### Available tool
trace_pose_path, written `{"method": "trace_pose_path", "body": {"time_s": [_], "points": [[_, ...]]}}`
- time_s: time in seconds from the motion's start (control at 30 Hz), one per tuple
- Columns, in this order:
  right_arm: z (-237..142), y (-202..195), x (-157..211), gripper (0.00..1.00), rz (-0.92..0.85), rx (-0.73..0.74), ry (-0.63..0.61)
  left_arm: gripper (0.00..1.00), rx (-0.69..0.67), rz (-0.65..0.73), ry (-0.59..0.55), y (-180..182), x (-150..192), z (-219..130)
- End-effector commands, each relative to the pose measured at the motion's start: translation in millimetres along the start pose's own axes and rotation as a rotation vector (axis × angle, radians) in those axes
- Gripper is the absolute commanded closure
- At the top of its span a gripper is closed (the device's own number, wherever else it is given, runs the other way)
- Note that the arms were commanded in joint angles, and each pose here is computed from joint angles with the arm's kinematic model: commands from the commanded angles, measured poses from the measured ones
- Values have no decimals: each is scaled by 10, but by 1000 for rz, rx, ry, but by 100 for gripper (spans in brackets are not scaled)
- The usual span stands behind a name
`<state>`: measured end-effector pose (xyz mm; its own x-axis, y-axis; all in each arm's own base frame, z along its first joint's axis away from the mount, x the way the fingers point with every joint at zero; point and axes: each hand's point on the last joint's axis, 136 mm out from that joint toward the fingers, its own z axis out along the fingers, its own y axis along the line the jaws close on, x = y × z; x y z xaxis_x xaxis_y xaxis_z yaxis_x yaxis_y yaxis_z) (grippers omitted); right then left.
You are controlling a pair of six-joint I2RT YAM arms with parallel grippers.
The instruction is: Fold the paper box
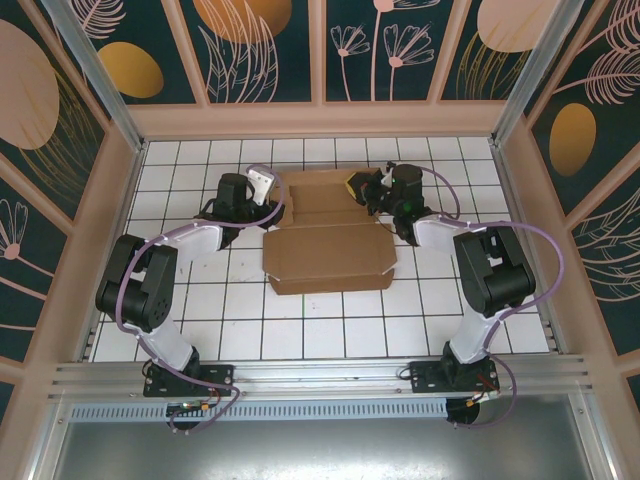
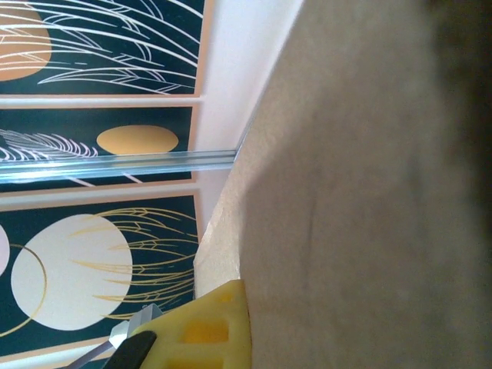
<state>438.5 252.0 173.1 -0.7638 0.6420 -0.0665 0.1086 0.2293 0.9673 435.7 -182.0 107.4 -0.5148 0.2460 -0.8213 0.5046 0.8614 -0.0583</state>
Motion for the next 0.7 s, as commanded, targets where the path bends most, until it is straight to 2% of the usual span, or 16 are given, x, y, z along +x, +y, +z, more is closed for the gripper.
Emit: {"method": "trace_pose_path", "body": {"time_s": [0.0,0.23,0.47,0.5,0.67], "points": [[-12,-5,203,94,48,35,77,42,-19,50,-77,12,-286,-47],[12,16,243,93,141,67,108,41,-16,119,-94,-15,-326,-140],[16,83,321,91,131,76,118,42,-98,48,-64,147,-257,-43],[16,93,324,91,127,73,120,42,-113,41,-87,175,-376,-40],[-12,53,325,91,111,101,103,50,-168,32,-87,212,-377,-31]]}}
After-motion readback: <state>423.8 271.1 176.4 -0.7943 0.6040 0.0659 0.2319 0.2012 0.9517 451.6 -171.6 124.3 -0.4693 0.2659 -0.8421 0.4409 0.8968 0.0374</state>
